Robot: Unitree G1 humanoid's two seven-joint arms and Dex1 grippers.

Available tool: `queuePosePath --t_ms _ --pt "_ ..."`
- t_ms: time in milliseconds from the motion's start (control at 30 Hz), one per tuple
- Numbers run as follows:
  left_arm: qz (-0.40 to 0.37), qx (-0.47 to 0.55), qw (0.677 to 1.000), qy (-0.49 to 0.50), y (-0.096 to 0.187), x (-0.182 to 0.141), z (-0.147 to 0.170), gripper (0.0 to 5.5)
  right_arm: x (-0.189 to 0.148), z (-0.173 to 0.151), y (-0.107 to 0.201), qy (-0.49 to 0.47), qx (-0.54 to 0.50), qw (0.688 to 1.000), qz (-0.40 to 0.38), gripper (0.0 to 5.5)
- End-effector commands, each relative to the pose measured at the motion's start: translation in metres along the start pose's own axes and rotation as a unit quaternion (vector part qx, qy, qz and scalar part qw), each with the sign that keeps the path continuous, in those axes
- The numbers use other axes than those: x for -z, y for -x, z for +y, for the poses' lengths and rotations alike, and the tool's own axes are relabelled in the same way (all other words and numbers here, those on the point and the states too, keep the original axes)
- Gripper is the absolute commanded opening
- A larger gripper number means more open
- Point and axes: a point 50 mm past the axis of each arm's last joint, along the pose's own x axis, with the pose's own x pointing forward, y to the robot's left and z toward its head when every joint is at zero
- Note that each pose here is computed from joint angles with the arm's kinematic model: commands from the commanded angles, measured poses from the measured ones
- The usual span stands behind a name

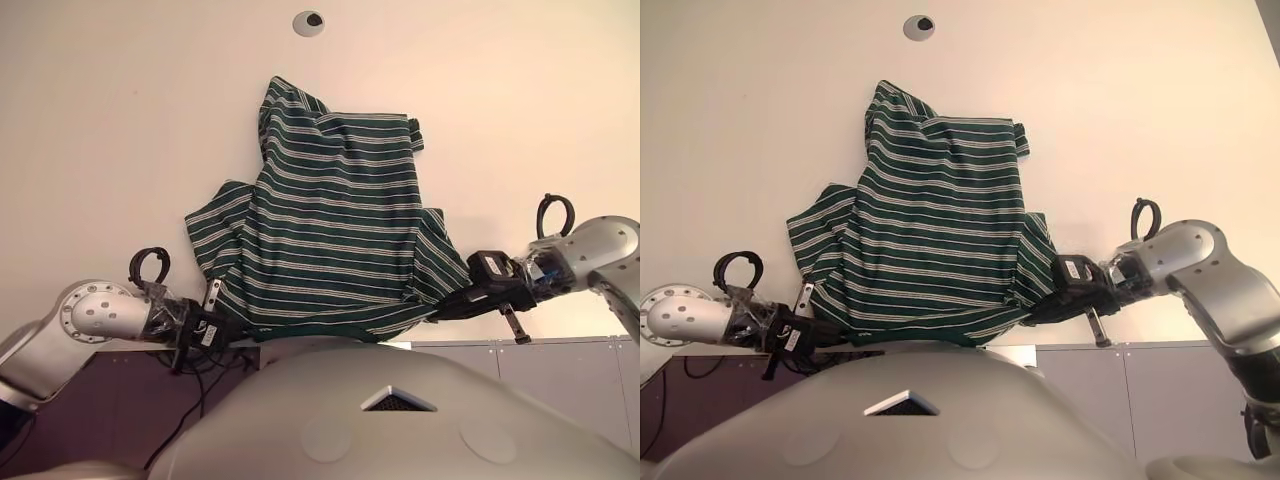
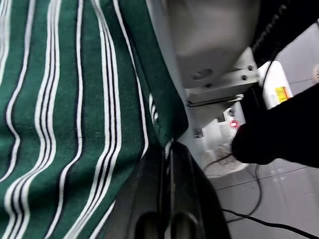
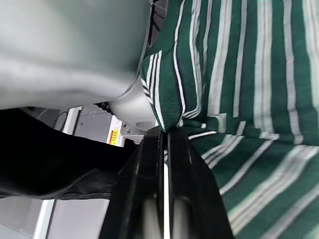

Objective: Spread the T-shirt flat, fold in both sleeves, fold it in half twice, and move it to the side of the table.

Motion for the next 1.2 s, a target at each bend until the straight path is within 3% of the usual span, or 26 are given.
queuePosePath --t_ms 33,100,133,267,333,533,667,800,867,933,967,1000,1033,1100,1133,1200 --pt "-0.015 -0.065 0.997 -0.026 0.016 -0.011 0.027 0.0 -0.033 -0.028 0.002 0.054 0.093 0.991 -0.085 0.02" --pt "-0.053 -0.206 0.975 -0.055 0.044 -0.027 0.076 0.0 -0.062 -0.065 0.024 0.087 0.22 0.956 -0.175 0.02" --pt "-0.055 -0.306 0.946 -0.085 0.07 -0.035 0.112 0.0 -0.082 -0.09 0.041 0.106 0.297 0.921 -0.227 0.02" --pt "-0.069 -0.62 0.773 -0.117 0.167 -0.077 0.237 0.0 -0.163 -0.156 0.106 0.136 0.529 0.761 -0.351 0.02" --pt "-0.074 -0.679 0.723 -0.103 0.185 -0.103 0.273 0.0 -0.192 -0.172 0.124 0.131 0.588 0.708 -0.368 0.02" --pt "0.003 -0.716 0.675 -0.179 0.212 -0.167 0.298 0.0 -0.241 -0.177 0.143 0.128 0.648 0.653 -0.371 0.02" --pt "0.087 -0.749 0.61 -0.243 0.241 -0.197 0.292 0.0 -0.274 -0.158 0.169 0.149 0.693 0.596 -0.377 0.02" --pt "0.104 -0.779 0.546 -0.291 0.264 -0.227 0.281 0.0 -0.3 -0.135 0.193 0.183 0.72 0.545 -0.389 0.02" --pt "0.111 -0.783 0.531 -0.303 0.267 -0.231 0.279 0.0 -0.304 -0.129 0.199 0.192 0.725 0.535 -0.388 0.02" --pt "0.119 -0.778 0.538 -0.301 0.265 -0.223 0.281 0.0 -0.302 -0.13 0.199 0.197 0.721 0.541 -0.386 0.02" --pt "0.122 -0.769 0.553 -0.295 0.261 -0.213 0.283 0.0 -0.299 -0.134 0.195 0.198 0.711 0.555 -0.383 0.02" --pt "0.125 -0.749 0.585 -0.285 0.25 -0.197 0.288 0.0 -0.292 -0.142 0.184 0.202 0.687 0.589 -0.374 0.02" --pt "0.126 -0.722 0.623 -0.274 0.237 -0.177 0.292 0.0 -0.282 -0.152 0.17 0.207 0.657 0.633 -0.354 0.02" --pt "0.109 -0.641 0.724 -0.231 0.197 -0.12 0.295 0.0 -0.237 -0.18 0.126 0.21 0.558 0.757 -0.269 0.02" --pt "0.075 -0.572 0.794 -0.192 0.166 -0.083 0.288 0.0 -0.198 -0.19 0.101 0.203 0.476 0.825 -0.226 0.02" --pt "-0.033 -0.427 0.897 -0.113 0.119 -0.026 0.25 0.0 -0.121 -0.179 0.069 0.165 0.319 0.909 -0.211 0.02"
